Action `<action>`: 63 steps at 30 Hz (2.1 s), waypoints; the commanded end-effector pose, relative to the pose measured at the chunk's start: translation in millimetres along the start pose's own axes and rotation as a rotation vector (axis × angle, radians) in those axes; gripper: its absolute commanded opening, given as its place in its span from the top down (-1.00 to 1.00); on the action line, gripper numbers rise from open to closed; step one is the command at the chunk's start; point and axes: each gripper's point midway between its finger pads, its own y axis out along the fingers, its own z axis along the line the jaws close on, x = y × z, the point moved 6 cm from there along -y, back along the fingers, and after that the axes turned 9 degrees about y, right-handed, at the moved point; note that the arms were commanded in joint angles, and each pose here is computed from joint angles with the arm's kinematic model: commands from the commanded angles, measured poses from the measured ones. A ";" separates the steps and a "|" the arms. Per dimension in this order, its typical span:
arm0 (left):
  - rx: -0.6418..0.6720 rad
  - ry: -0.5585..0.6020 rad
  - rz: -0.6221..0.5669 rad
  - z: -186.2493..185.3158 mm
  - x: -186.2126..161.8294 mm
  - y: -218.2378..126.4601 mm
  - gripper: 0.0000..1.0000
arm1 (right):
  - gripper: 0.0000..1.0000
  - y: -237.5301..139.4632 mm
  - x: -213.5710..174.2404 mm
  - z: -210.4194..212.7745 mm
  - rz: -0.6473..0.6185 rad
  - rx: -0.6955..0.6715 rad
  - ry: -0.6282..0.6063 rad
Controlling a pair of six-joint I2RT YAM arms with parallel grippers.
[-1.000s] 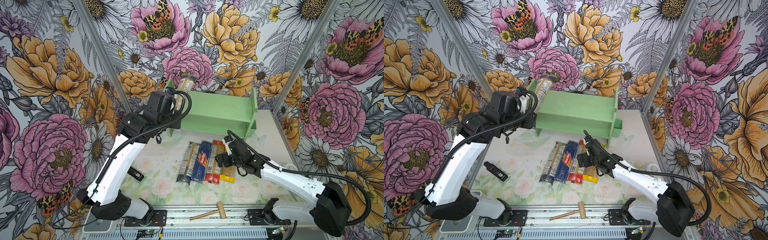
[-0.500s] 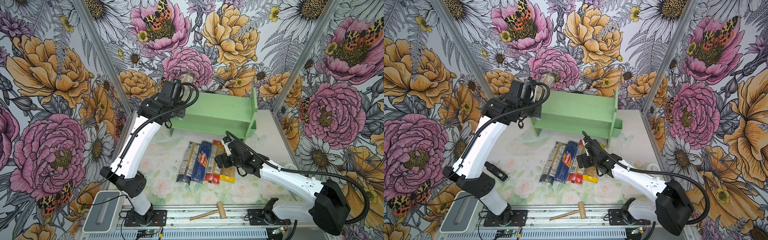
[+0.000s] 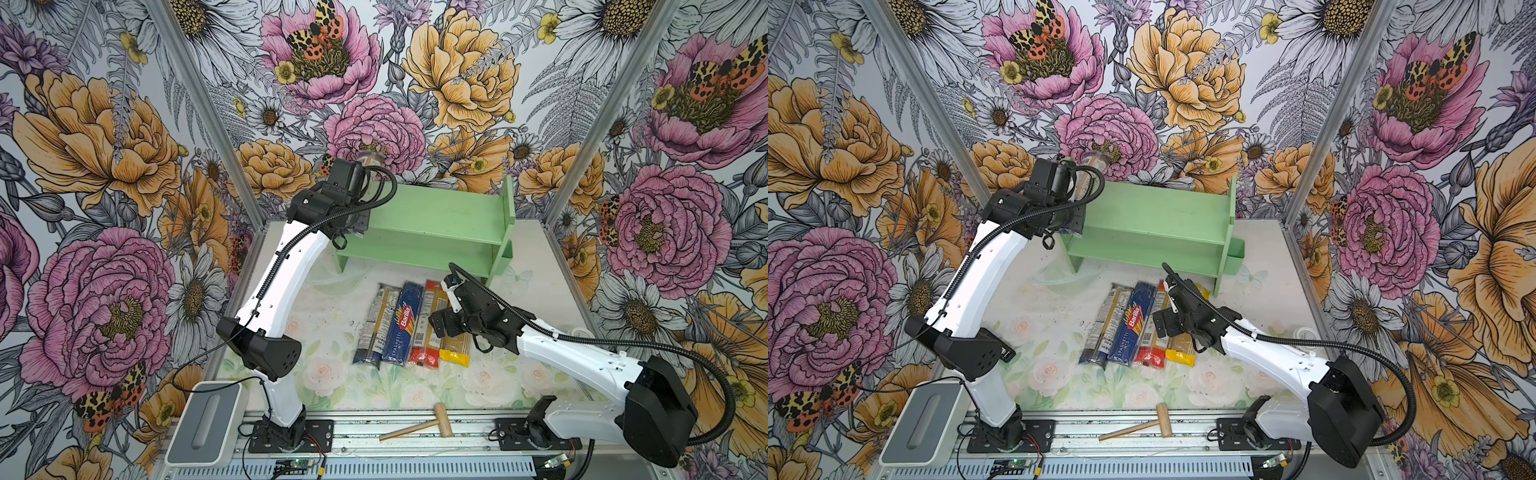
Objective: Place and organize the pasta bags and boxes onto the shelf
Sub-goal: 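Carry the held pack over the shelf's upper tier with the left gripper, then lower the held pack onto the upper shelf tier with the left gripper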
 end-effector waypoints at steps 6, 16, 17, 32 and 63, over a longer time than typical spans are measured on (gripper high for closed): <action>0.014 -0.059 -0.208 17.7 42.6 -16.6 1.00 | -0.97 2.7 -2.3 4.0 0.014 0.016 -0.021; -0.007 -0.037 -0.182 8.7 45.4 7.2 1.00 | -0.97 4.9 -2.3 4.9 0.023 0.019 -0.020; -0.005 -0.038 -0.182 9.1 45.8 8.2 1.00 | -0.97 5.0 -2.1 5.2 0.023 0.020 -0.022; -0.009 -0.058 -0.169 9.7 48.0 24.1 1.00 | -0.97 6.1 -3.1 4.5 0.027 0.017 -0.019; 0.009 -0.070 -0.114 6.7 39.0 46.0 0.80 | -0.99 6.7 -6.8 3.2 0.035 0.017 -0.018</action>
